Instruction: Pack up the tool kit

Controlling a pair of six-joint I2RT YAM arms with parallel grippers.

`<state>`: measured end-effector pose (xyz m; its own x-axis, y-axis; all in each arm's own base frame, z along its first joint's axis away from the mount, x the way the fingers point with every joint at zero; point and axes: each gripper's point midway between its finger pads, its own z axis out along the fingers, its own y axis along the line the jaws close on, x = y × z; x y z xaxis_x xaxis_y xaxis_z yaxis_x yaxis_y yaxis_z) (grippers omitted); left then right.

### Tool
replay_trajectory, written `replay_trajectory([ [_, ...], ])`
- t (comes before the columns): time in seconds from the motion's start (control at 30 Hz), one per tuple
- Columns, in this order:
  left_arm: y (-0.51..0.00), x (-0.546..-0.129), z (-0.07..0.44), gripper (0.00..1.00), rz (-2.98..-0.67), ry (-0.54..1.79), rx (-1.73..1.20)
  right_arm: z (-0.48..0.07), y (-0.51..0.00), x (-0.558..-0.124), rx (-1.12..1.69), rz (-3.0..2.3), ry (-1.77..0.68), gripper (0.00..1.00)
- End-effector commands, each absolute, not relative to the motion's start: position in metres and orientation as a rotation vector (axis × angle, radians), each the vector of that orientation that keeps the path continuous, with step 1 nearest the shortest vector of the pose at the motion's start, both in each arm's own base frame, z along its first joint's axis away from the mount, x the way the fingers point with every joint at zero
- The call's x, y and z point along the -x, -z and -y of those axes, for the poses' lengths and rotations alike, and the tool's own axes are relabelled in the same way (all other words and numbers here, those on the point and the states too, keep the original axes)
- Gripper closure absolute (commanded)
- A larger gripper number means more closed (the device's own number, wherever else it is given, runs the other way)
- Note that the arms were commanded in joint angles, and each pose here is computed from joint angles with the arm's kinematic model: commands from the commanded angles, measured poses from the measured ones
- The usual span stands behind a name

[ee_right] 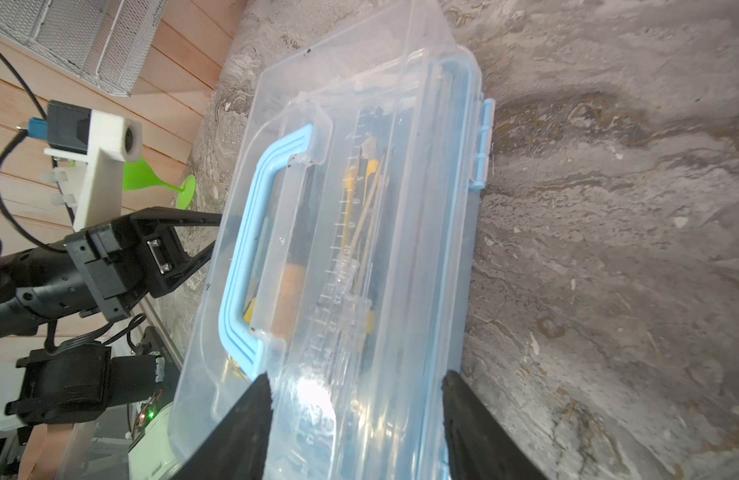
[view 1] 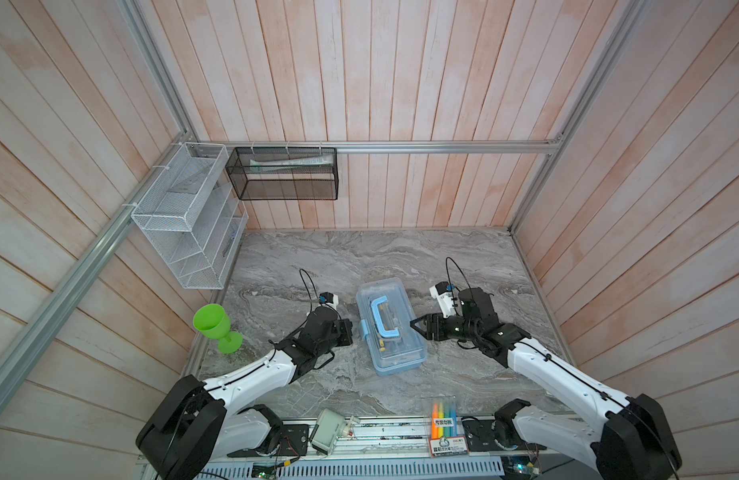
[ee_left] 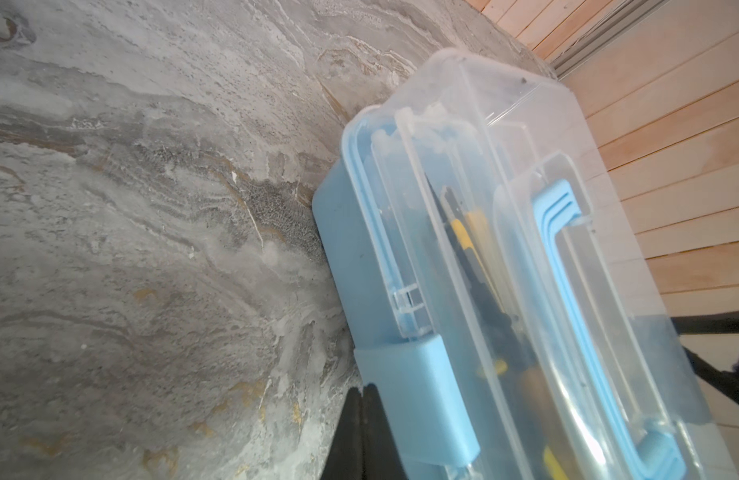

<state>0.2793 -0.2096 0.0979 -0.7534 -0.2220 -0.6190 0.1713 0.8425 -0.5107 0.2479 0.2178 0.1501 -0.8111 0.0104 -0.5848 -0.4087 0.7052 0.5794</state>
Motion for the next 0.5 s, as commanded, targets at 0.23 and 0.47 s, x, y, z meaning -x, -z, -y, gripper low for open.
replay_trajectory([
  [0.23,-0.09,-0.282,0.219,1.0,-2.339,0.744,-0.01,-0.205,-0.145,-0.247,0.243,-2.334,-0.964,0.39],
  [0.47,-0.083,-0.286,0.229,1.0,-2.36,0.774,-0.024,-0.207,-0.141,-0.25,0.247,-2.341,-0.964,0.4],
])
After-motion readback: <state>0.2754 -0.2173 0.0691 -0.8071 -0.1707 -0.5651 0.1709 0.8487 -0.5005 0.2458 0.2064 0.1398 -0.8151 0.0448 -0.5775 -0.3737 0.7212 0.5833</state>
